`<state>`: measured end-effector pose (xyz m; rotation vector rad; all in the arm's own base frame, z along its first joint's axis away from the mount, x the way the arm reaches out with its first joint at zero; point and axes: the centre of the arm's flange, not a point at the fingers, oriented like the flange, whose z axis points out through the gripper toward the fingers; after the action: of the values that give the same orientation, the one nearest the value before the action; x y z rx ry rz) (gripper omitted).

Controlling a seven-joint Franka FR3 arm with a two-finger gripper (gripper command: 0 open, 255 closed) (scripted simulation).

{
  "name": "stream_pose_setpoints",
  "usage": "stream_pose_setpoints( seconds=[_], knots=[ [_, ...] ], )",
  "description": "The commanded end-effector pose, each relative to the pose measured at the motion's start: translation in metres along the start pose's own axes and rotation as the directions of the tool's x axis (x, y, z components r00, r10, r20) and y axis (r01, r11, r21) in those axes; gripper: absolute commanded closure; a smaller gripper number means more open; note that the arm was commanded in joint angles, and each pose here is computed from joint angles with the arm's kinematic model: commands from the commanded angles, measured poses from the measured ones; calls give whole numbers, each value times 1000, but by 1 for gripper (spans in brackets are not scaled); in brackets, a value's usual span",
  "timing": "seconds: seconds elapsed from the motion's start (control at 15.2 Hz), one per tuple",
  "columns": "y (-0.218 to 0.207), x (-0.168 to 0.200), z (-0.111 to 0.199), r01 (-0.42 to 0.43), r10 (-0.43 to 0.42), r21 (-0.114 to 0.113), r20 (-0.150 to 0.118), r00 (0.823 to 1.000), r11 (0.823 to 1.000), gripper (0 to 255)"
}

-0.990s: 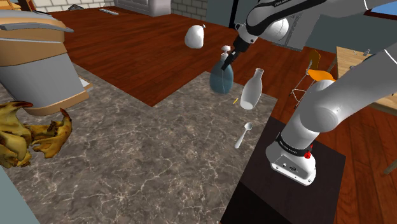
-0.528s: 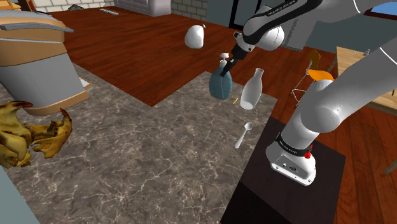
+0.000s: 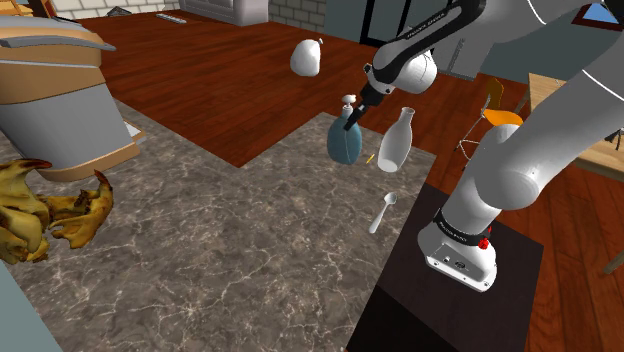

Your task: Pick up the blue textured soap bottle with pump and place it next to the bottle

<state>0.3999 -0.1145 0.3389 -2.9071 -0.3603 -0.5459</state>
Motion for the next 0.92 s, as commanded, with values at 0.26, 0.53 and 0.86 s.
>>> stream_pose_setpoints(
  seconds=[0.26, 0.53, 0.86],
  knots=[
    [1, -4, 7, 0, 0, -1, -1, 1000, 1000, 255],
    [1, -4, 7, 0, 0, -1, -1, 1000, 1000, 0],
    [1, -4, 7, 0, 0, -1, -1, 1000, 1000, 0]
  ],
)
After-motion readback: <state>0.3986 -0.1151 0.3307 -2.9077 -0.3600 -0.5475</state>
